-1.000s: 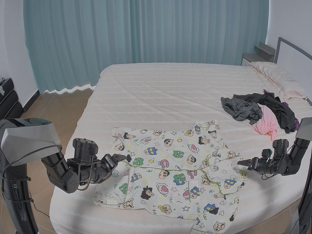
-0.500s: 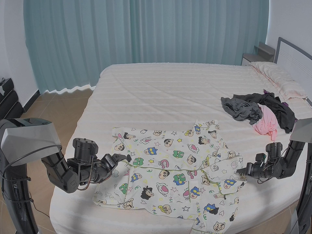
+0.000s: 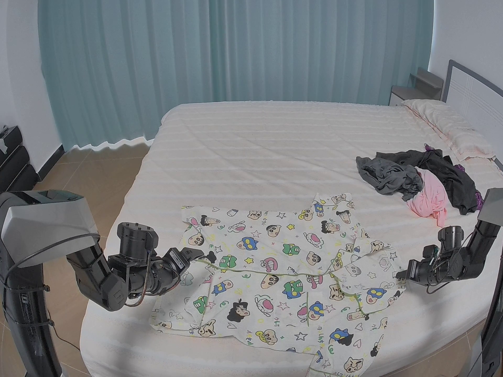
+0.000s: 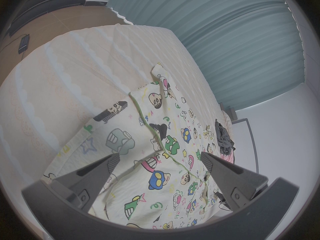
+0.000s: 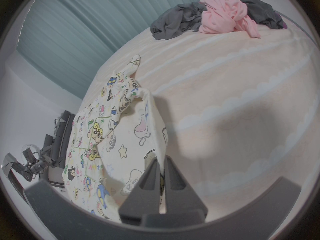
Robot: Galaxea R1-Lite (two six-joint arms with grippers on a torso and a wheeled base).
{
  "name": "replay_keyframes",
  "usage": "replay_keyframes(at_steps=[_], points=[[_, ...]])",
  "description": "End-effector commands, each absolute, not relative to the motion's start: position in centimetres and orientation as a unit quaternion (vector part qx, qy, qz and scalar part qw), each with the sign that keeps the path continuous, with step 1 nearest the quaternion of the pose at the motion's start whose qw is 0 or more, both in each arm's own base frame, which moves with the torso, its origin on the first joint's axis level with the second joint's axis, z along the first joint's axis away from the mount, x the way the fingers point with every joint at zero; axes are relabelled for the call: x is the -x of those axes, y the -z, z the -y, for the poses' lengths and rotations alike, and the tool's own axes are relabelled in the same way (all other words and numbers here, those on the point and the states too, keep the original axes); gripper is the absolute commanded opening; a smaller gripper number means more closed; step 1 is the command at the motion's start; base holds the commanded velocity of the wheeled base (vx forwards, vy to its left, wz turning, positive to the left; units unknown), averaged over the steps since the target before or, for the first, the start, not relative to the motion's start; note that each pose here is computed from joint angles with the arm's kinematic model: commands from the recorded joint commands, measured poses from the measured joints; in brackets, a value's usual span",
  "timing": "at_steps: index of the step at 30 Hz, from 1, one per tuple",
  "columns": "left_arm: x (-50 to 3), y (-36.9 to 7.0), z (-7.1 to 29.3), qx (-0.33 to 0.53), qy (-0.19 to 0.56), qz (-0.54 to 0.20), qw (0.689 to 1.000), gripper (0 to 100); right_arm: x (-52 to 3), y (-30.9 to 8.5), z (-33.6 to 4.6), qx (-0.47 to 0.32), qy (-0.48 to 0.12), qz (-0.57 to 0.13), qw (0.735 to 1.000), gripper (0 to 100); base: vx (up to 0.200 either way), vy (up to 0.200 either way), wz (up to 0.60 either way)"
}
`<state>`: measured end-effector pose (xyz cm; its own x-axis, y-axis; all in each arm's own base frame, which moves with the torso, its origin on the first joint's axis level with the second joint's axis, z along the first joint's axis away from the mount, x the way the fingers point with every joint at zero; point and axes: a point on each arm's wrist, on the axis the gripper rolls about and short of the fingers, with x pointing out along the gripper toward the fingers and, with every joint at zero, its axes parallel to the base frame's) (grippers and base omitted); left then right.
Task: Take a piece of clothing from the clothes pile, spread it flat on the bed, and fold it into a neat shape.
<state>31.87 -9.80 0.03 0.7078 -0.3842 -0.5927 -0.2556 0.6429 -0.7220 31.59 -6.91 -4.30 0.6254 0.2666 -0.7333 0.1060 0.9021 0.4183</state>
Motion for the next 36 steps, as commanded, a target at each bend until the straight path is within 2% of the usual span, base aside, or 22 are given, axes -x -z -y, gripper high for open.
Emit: replay_keyframes(at_steps=[1, 20, 25, 26, 36], points=[[-31.9, 0.0, 9.8, 0.421, 0.039, -0.380, 0.823, 100, -31.9, 4.1, 7.4, -0.209, -0.033, -0.426, 0.880, 0, 0.000, 0.000, 0.00], [-31.7, 0.1, 9.8, 0.419, 0.037, -0.382, 0.823, 100, -33.3, 4.3, 8.4, -0.190, 0.005, -0.410, 0.892, 0, 0.000, 0.000, 0.00], [-29.8, 0.6, 11.0, 0.395, 0.028, -0.402, 0.825, 100, -33.3, 4.6, 8.4, -0.190, 0.006, -0.415, 0.890, 0, 0.000, 0.000, 0.00], [-29.2, 0.8, 11.6, 0.383, 0.025, -0.406, 0.829, 100, -33.3, 4.7, 8.3, -0.190, 0.006, -0.417, 0.889, 100, 0.000, 0.000, 0.00], [-25.1, 1.9, 15.3, 0.313, 0.020, -0.440, 0.841, 100, -32.8, 2.8, 7.9, -0.184, 0.000, -0.400, 0.898, 100, 0.000, 0.000, 0.00]])
